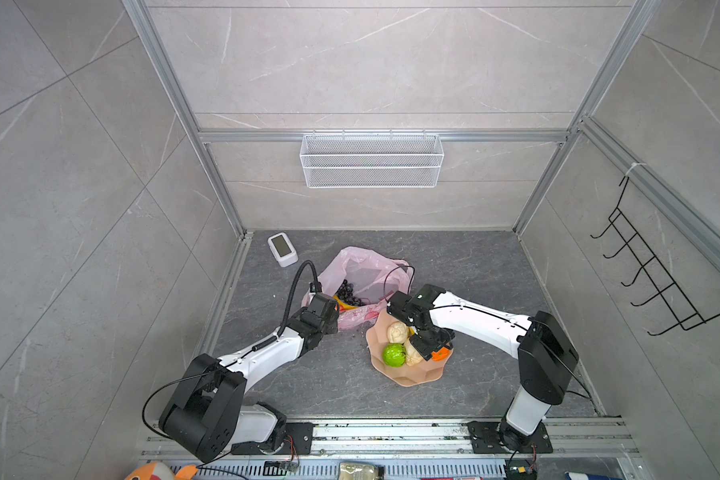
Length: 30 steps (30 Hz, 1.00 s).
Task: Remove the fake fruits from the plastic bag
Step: 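Lower the orange into the peach bowl and open the right gripper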
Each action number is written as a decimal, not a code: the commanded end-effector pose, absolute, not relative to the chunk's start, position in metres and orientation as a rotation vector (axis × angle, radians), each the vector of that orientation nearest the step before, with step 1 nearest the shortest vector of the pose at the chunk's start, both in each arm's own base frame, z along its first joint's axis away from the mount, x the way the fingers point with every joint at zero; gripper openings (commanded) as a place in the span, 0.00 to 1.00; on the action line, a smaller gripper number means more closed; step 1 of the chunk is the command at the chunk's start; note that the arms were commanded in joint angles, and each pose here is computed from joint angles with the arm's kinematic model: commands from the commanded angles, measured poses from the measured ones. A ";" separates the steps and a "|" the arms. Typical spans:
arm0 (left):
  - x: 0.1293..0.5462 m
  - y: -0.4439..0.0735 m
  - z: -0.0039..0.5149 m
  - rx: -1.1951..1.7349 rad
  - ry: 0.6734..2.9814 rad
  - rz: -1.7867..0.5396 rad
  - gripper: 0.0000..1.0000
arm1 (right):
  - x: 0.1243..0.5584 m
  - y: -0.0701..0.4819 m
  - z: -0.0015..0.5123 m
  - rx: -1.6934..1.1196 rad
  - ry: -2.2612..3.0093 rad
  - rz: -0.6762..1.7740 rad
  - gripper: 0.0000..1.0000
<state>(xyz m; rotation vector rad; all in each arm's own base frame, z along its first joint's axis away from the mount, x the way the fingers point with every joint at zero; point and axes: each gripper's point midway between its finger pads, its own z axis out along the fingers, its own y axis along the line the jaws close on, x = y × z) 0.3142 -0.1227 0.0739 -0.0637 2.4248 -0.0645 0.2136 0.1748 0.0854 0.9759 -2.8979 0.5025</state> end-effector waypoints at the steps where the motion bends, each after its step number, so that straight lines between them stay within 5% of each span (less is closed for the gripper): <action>1: 0.323 -0.124 0.090 -0.069 2.377 -0.060 0.00 | 0.207 0.166 0.078 1.051 -2.795 0.583 0.61; 30: 0.324 -0.124 0.086 -0.065 2.388 -0.050 0.00 | 0.210 0.172 0.107 1.031 -2.850 0.627 0.82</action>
